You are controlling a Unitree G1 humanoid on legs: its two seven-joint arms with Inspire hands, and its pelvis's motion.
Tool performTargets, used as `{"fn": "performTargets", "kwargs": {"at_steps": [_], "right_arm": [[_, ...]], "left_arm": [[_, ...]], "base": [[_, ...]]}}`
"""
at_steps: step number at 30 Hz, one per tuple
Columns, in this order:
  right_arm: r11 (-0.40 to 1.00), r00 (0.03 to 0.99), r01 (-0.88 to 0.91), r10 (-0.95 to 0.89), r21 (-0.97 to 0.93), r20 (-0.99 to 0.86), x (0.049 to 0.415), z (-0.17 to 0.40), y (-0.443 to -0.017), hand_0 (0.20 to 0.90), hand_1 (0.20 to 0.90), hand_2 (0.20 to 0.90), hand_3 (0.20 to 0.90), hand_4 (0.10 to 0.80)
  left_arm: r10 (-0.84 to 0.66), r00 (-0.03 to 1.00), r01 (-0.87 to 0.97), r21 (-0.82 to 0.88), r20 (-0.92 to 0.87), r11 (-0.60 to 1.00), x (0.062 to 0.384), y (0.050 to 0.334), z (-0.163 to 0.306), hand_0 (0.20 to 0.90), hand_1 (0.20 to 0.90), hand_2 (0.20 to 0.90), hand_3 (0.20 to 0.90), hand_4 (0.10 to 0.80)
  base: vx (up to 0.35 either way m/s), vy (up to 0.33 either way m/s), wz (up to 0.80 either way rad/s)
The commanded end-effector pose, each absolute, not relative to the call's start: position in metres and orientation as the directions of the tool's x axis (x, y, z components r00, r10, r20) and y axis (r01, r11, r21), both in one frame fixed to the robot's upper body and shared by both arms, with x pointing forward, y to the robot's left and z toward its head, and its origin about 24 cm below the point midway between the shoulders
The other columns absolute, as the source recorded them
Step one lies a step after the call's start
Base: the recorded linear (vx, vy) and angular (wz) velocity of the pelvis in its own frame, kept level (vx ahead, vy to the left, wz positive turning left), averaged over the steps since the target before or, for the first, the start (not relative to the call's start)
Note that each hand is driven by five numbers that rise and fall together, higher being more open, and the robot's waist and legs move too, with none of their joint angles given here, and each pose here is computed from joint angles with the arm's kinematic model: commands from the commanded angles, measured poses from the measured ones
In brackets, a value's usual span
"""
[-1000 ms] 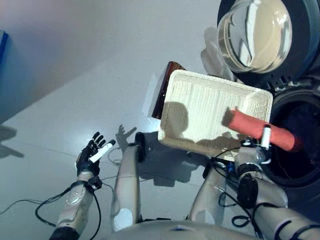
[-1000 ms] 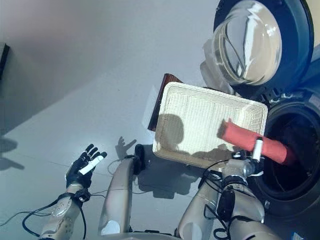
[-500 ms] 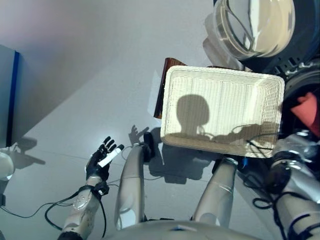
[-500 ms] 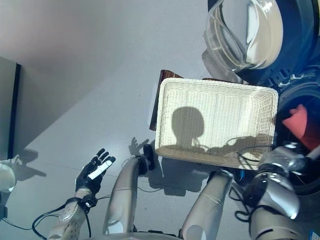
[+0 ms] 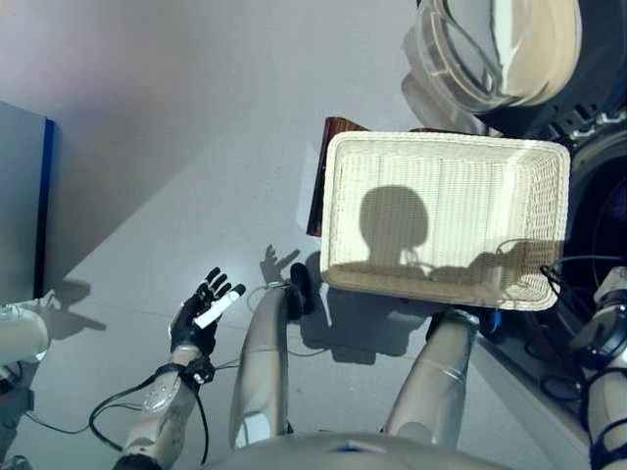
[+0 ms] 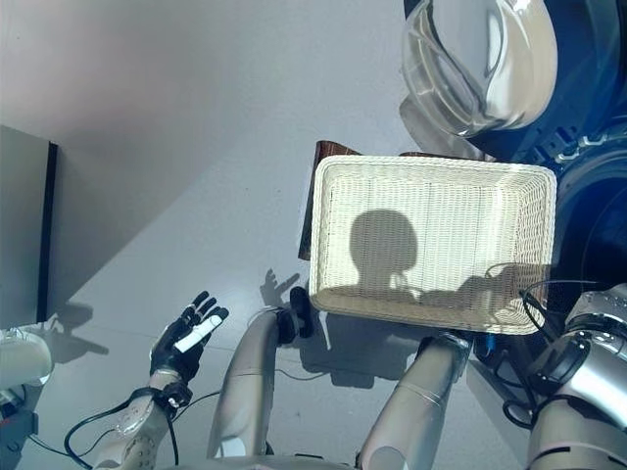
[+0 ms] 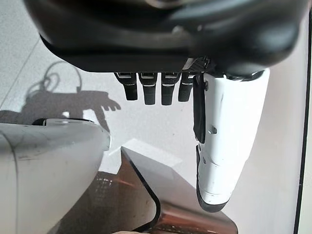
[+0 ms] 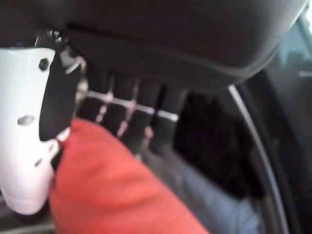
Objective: Pick up the clothes and place them into the washing machine
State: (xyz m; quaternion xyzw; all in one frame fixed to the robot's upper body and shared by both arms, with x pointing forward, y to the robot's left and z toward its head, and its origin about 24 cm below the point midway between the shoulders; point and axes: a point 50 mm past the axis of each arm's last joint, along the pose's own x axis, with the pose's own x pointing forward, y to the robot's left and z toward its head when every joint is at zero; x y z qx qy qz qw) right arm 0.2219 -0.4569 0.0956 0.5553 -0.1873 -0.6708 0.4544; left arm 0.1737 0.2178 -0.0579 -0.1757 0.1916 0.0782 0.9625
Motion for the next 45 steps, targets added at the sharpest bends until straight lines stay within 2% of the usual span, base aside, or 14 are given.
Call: {"fn": "performTargets", "kwargs": {"at_steps": [1,2,3,12,20,26,27,28,33,34,35,38,44,45], "right_arm": [[-0.492,-0.182,0.399,-0.87,0.774,-0.459,0.17,0.116,-0.489,0.2,0.2,0.2,0.2,0.3],[-0.489,-0.175,0.404,-0.871,0.773,-0.459,0.172,0.114,-0.488,0.409,0.409,0.409,0.409,0.449],[-0.479,-0.166,0.416,-0.875,0.772,-0.454,0.174,0.113,-0.487,0.9,0.9,0.9,0.9,0.8],[-0.465,-0.118,0.463,-0.876,0.755,-0.468,0.19,0.098,-0.474,0.9,0.9,0.9,0.9,0.8],[-0.367,-0.021,0.65,-0.884,0.665,-0.467,0.204,0.053,-0.446,0.9,0.9,0.9,0.9,0.8],[-0.161,0.111,0.853,-0.874,0.497,-0.474,0.208,-0.001,-0.406,0.9,0.9,0.9,0.9,0.8],[-0.16,0.112,0.854,-0.873,0.495,-0.475,0.208,-0.001,-0.405,0.9,0.9,0.9,0.9,0.8],[-0.081,0.156,0.893,-0.866,0.443,-0.474,0.21,-0.012,-0.395,0.9,0.9,0.9,0.9,0.8],[0.038,0.219,0.934,-0.847,0.355,-0.484,0.21,-0.031,-0.376,0.9,0.9,0.9,0.9,0.8],[0.101,0.249,0.946,-0.835,0.307,-0.49,0.21,-0.038,-0.367,0.9,0.9,0.9,0.9,0.8],[0.102,0.249,0.946,-0.835,0.306,-0.491,0.21,-0.039,-0.367,0.9,0.9,0.9,0.9,0.8],[0.238,0.322,0.944,-0.809,0.228,-0.491,0.215,-0.049,-0.348,0.9,0.9,0.9,0.9,0.8],[0.62,0.563,0.783,-0.669,0.053,-0.486,0.229,-0.071,-0.289,0.9,0.9,0.9,0.9,0.8],[0.621,0.563,0.782,-0.668,0.053,-0.487,0.229,-0.071,-0.289,0.9,0.9,0.9,0.9,0.8]], "left_arm": [[0.161,0.913,-0.272,-0.264,-0.375,0.925,0.165,0.238,-0.054,0.9,0.9,0.9,0.9,0.8],[0.165,0.913,-0.275,-0.264,-0.373,0.924,0.164,0.239,-0.053,0.9,0.9,0.9,0.9,0.8],[0.169,0.914,-0.277,-0.263,-0.369,0.924,0.165,0.24,-0.052,0.9,0.9,0.9,0.9,0.8],[0.209,0.914,-0.31,-0.267,-0.348,0.913,0.168,0.247,-0.048,0.9,0.9,0.9,0.9,0.8],[0.209,0.92,-0.311,-0.297,-0.331,0.903,0.172,0.245,-0.047,0.9,0.9,0.9,0.9,0.8],[0.253,0.922,-0.342,-0.312,-0.292,0.886,0.175,0.253,-0.042,0.9,0.9,0.9,0.9,0.8],[0.255,0.922,-0.344,-0.31,-0.292,0.886,0.174,0.254,-0.042,0.9,0.9,0.9,0.9,0.8],[0.268,0.923,-0.35,-0.313,-0.277,0.883,0.176,0.256,-0.04,0.9,0.9,0.9,0.9,0.8],[0.277,0.92,-0.359,-0.318,-0.276,0.877,0.174,0.255,-0.042,0.9,0.9,0.9,0.9,0.8],[0.27,0.922,-0.354,-0.322,-0.276,0.878,0.174,0.252,-0.043,0.9,0.9,0.9,0.9,0.8],[0.271,0.922,-0.354,-0.322,-0.277,0.878,0.174,0.253,-0.043,0.9,0.9,0.9,0.9,0.8],[0.273,0.923,-0.355,-0.33,-0.271,0.875,0.177,0.25,-0.043,0.9,0.9,0.9,0.9,0.8],[0.298,0.897,-0.396,-0.296,-0.326,0.869,0.175,0.247,-0.057,0.9,0.9,0.9,0.9,0.8],[0.299,0.897,-0.397,-0.295,-0.326,0.869,0.175,0.248,-0.057,0.9,0.9,0.9,0.9,0.8]], "base": [[0.006,0.007,-0.07],[0.008,0.002,-0.06],[0.0,0.0,0.0],[0.002,-0.008,0.0],[0.015,-0.048,0.02],[0.058,-0.073,0.09],[0.082,-0.092,0.05],[0.065,-0.045,0.09],[0.071,-0.043,0.06],[0.08,-0.035,0.03],[0.093,-0.028,0.04],[0.074,-0.027,0.08],[0.092,-0.034,-0.04],[0.091,-0.026,-0.12]]}}
